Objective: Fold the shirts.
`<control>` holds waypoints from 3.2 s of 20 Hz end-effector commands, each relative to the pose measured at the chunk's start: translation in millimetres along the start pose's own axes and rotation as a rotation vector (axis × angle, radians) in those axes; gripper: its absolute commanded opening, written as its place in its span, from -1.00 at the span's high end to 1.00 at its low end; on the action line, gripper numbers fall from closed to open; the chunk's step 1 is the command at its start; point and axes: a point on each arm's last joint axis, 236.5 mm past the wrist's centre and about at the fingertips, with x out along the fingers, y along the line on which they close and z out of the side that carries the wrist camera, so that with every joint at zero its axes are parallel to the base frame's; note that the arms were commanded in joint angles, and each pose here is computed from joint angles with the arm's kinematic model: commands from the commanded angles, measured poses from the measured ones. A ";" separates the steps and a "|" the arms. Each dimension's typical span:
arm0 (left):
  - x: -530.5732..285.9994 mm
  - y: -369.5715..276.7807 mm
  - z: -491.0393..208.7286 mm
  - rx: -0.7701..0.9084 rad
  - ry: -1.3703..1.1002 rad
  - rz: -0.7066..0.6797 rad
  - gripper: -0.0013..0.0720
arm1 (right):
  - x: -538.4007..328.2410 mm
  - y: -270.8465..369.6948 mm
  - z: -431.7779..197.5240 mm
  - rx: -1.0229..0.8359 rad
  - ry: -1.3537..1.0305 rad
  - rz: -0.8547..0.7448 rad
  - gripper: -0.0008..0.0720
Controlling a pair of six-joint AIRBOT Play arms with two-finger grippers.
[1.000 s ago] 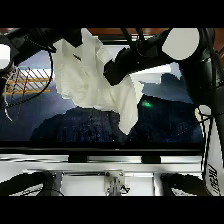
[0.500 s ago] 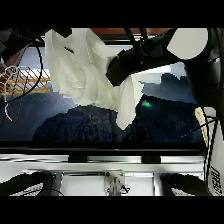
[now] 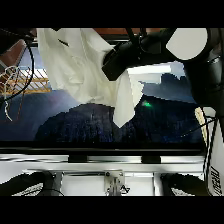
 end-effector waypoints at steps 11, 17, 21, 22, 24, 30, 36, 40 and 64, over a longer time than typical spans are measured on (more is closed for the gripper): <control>-45.5 -2.5 55.0 0.098 -0.070 0.019 -0.91 | -85.0 -163.1 -18.6 0.256 -0.075 -0.492 0.78; -63.9 -17.0 63.7 0.113 -0.052 -0.030 -0.89 | -325.7 -265.4 -97.2 0.500 -0.106 -1.169 0.78; -70.2 -32.2 52.6 0.110 0.008 -0.094 -0.89 | -455.6 -261.9 -154.0 0.625 -0.102 -1.483 0.78; -71.0 -35.0 49.8 0.079 0.023 -0.106 -0.89 | -479.6 -258.2 -166.2 0.650 -0.097 -1.547 0.78; -72.6 -40.7 42.6 0.061 0.055 -0.130 -0.89 | -520.0 -250.8 -190.3 0.711 -0.091 -1.660 0.78; -80.5 -59.4 21.6 0.041 0.151 -0.211 -0.89 | -593.0 -239.2 -226.0 0.803 -0.159 -1.876 0.78; -92.0 -75.0 6.2 0.023 0.232 -0.277 -0.89 | -623.4 -241.9 -260.8 0.861 -0.133 -1.964 0.78; -94.4 -76.4 1.1 -0.032 0.264 -0.276 -0.89 | -644.0 -239.2 -284.8 0.892 -0.086 -2.035 0.78; -108.9 -71.6 -42.9 -0.168 0.480 -0.226 -0.88 | -722.4 -179.7 -363.6 1.086 -0.050 -2.269 0.74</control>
